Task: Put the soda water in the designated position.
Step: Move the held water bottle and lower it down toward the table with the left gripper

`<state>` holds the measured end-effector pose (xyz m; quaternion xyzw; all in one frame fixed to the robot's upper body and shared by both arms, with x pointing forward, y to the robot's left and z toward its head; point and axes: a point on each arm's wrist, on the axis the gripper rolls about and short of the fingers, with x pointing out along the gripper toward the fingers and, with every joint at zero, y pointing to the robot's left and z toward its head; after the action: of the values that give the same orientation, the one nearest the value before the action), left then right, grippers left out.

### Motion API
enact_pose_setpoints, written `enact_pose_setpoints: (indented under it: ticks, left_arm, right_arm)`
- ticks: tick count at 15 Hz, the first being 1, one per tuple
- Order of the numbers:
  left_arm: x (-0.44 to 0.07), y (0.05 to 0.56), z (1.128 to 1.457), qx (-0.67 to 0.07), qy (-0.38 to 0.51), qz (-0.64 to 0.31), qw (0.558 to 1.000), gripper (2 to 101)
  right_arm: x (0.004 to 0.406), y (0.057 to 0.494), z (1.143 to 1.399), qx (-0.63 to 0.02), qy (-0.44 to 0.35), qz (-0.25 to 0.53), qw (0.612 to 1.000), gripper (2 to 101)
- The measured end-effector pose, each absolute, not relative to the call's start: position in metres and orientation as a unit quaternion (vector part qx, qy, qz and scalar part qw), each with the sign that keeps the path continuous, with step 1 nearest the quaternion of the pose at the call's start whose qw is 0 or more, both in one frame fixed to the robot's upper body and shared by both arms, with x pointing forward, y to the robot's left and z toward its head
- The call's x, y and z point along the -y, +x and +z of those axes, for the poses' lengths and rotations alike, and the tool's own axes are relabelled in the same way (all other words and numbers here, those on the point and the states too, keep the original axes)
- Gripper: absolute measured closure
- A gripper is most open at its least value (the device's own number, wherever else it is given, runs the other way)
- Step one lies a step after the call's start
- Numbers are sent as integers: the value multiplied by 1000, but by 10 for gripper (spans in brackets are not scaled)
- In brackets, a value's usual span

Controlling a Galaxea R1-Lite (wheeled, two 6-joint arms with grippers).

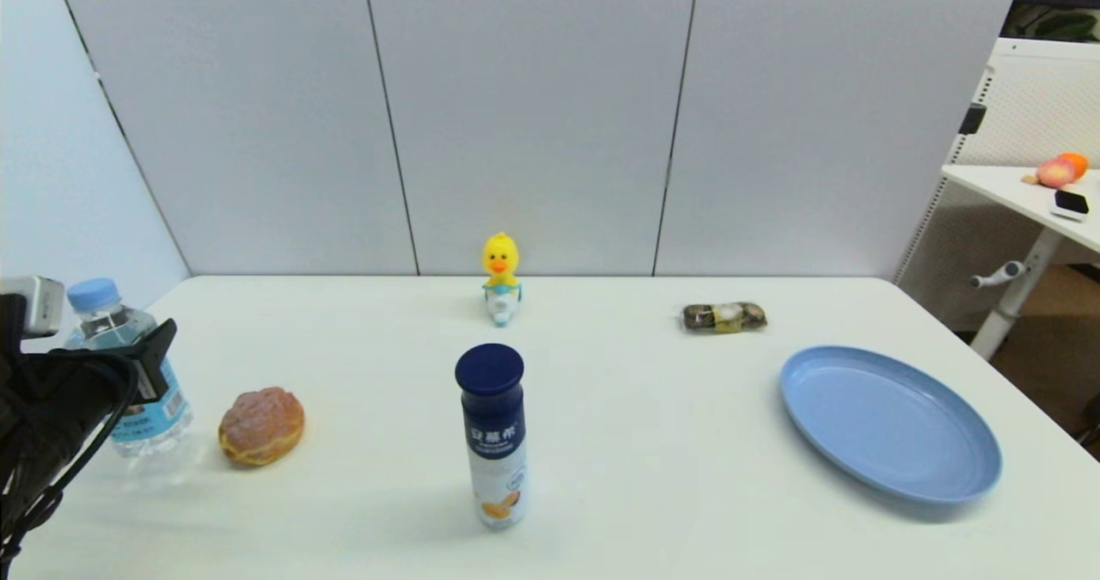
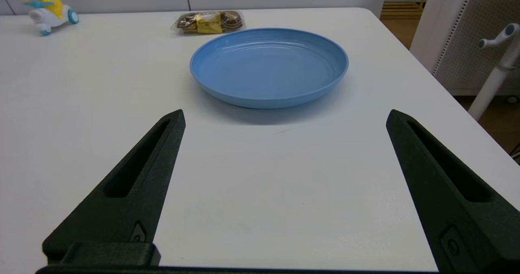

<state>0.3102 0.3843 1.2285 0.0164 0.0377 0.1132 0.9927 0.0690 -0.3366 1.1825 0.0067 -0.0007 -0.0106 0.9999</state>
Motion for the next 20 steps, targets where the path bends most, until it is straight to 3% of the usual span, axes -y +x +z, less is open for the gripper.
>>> enact_pose_setpoints:
  ticks: [20]
  left_arm:
    - [-389,350,1207,-43,15,105,993,505]
  right_arm:
    - [337,69,1182,1,7,-11,1000,43]
